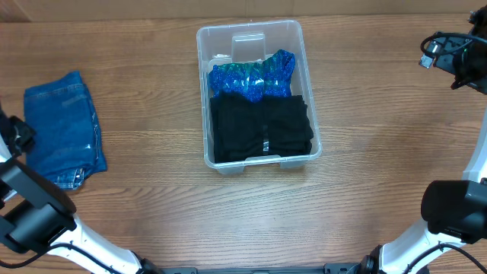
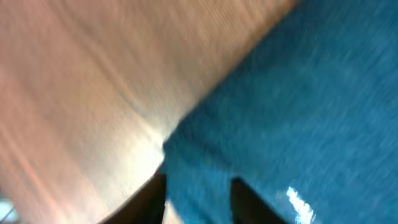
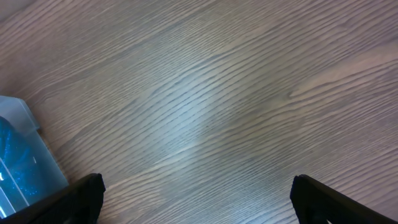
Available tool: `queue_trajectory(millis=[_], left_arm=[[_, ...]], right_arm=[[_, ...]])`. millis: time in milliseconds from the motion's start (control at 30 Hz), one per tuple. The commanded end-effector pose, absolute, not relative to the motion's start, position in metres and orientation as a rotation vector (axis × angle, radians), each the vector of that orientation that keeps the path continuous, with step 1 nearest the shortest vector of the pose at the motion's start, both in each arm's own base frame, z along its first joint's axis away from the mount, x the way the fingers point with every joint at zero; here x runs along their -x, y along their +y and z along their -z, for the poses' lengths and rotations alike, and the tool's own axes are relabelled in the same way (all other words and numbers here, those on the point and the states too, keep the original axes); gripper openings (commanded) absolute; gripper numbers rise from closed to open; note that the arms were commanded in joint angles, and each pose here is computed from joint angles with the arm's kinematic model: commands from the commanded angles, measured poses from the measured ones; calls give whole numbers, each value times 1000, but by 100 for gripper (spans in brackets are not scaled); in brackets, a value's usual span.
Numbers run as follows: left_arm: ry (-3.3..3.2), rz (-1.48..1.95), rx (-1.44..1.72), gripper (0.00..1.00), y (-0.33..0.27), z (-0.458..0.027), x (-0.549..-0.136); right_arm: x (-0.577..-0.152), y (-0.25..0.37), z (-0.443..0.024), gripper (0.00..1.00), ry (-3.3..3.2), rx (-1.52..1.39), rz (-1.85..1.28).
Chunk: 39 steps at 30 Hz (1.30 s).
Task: Pack container
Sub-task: 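Move the left gripper to the folded blue jeans and grasp them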
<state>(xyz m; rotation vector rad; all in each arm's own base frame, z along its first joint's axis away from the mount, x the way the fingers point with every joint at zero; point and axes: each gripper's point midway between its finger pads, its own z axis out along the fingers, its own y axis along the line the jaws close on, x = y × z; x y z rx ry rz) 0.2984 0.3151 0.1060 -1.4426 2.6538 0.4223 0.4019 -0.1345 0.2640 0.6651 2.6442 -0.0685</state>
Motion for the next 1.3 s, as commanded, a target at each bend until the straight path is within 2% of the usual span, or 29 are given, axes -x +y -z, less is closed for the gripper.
queue_trajectory(millis=[0, 67, 100, 233, 500, 700, 933, 967, 1033, 1100, 1233, 1267], left_arm=[[2691, -254, 1167, 63, 318, -105, -323], [2688, -219, 1055, 95, 319, -105, -336], [2693, -207, 1018, 100, 319, -104, -339], [2735, -108, 837, 100, 315, -83, -357], [2887, 47, 888, 100, 305, 12, -352], [2989, 216, 945, 100, 289, 79, -333], [3018, 367, 983, 100, 272, 107, -323], [3005, 401, 978, 98, 269, 106, -325], [2955, 526, 944, 77, 257, 102, -336], [2913, 609, 936, 52, 249, 98, -343], [2925, 616, 943, 40, 250, 89, -343], [2925, 625, 947, 26, 251, 84, -345]], right_arm=[[-402, -135, -275, 100, 2611, -661, 75], [-402, -135, -275, 100, 2611, -660, 75], [-402, -135, -275, 100, 2611, -660, 75], [-402, -135, -275, 100, 2611, -660, 75], [-402, -135, -275, 100, 2611, -661, 75], [-402, -135, -275, 100, 2611, -660, 75], [-402, -135, -275, 100, 2611, -661, 75], [-402, -135, -275, 100, 2611, -660, 75], [-402, -135, -275, 100, 2611, -660, 75], [-402, -135, -275, 100, 2611, -661, 75], [-402, -135, -275, 100, 2611, -660, 75], [-402, -135, -275, 100, 2611, -660, 75]])
